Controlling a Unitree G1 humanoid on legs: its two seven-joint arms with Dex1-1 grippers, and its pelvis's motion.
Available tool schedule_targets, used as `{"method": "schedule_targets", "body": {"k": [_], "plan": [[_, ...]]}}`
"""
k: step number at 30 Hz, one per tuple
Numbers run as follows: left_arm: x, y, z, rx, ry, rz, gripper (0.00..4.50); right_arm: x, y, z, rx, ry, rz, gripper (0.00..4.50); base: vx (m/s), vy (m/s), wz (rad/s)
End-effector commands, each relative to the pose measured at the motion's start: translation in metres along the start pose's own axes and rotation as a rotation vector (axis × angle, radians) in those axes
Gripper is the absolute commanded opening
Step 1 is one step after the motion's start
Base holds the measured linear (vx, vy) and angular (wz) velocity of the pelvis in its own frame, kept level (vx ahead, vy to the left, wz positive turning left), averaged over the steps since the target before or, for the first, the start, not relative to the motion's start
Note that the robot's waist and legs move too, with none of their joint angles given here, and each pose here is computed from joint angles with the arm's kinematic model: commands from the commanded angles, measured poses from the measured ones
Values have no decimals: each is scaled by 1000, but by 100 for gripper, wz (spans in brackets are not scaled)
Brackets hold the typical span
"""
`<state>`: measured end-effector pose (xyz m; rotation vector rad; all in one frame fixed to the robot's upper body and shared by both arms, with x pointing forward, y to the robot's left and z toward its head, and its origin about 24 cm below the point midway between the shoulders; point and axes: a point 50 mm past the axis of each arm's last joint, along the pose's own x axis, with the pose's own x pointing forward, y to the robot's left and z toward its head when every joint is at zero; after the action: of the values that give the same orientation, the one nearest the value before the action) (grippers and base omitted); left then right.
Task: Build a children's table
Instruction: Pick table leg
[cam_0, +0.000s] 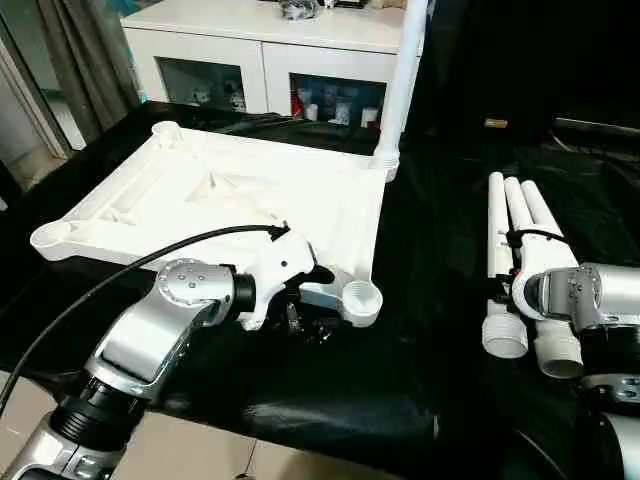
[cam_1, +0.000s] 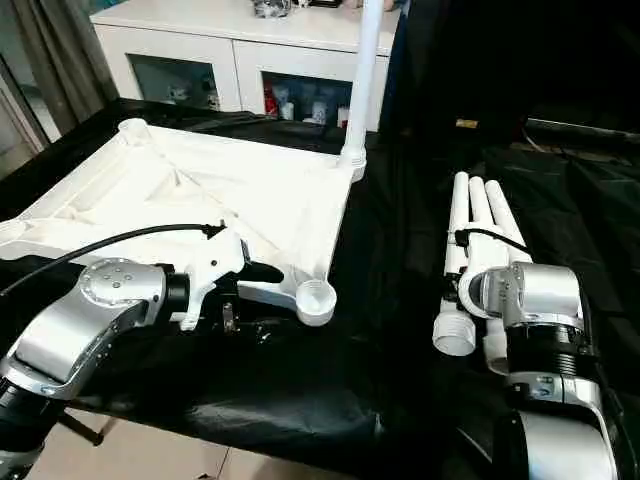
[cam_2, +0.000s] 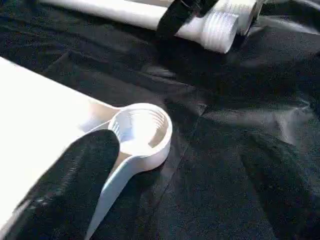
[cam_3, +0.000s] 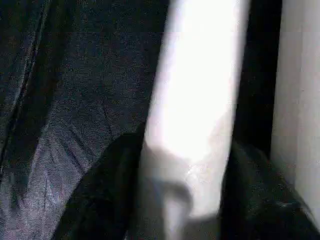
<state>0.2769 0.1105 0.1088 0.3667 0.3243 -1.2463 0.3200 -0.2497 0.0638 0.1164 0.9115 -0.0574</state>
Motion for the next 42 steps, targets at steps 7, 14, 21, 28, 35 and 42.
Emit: {"method": "schedule_targets", "body": {"k": [7, 14, 21, 28, 35, 42], "plan": [[-1, 8, 6, 27, -12, 53, 450, 3, -2, 4, 93, -71, 2, 192, 0, 0, 0], [3, 26, 19, -26, -145, 188, 450, -3, 7, 27, 228, -335, 107, 188, 0, 0, 0], [4, 49, 42, -200, -374, 337, 450, -33, 33, 58, 292, -735, 480, 188, 0, 0, 0], [11, 46, 75, -488, -599, 170, 450, -82, 79, 56, 159, -851, 1033, 187, 0, 0, 0], [8, 42, 101, -576, -751, 37, 450, -86, 102, 34, -25, -747, 1202, 187, 0, 0, 0], [11, 40, 106, -612, -752, 21, 450, -80, 118, 14, -188, -650, 1200, 187, 0, 0, 0]]}}
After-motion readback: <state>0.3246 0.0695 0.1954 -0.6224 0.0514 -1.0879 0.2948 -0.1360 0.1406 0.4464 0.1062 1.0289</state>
